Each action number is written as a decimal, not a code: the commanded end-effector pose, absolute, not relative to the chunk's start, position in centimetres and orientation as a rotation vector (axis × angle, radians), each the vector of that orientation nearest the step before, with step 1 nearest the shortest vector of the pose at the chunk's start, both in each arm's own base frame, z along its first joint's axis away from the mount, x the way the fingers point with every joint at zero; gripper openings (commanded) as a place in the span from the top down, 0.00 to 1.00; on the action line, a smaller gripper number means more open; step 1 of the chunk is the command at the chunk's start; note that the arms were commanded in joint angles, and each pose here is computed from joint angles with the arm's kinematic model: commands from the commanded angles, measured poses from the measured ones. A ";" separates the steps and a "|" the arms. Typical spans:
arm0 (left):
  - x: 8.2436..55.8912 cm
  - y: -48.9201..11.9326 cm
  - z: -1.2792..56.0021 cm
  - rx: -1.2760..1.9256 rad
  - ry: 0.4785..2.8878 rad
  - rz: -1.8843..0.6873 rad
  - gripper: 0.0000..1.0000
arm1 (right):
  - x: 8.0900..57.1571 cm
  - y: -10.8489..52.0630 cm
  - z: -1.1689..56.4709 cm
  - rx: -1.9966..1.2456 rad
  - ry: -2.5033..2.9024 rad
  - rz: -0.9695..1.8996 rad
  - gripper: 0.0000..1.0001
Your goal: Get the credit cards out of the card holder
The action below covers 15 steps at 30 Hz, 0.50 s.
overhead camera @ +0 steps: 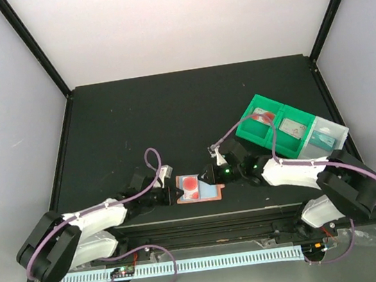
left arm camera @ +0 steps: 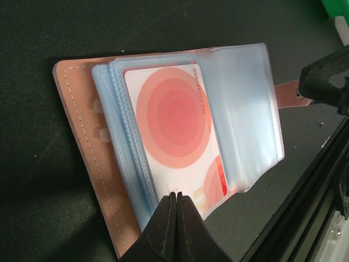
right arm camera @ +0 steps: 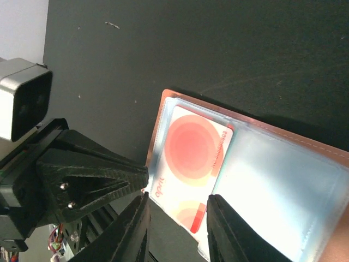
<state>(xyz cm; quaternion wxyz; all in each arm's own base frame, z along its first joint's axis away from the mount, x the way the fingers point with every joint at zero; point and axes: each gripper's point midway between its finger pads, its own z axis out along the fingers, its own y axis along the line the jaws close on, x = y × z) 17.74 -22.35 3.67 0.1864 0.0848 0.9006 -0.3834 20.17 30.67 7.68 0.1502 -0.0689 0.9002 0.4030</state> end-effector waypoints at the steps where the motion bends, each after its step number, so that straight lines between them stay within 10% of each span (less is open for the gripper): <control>1: 18.6 -23.1 4.6 0.284 2.496 -1.094 0.98 | 20.6 32.0 8.8 -0.205 2.531 1.211 0.70; 15: 18.4 -22.4 3.0 0.304 2.574 -1.005 0.98 | 20.3 33.0 6.0 -0.219 2.604 1.196 0.83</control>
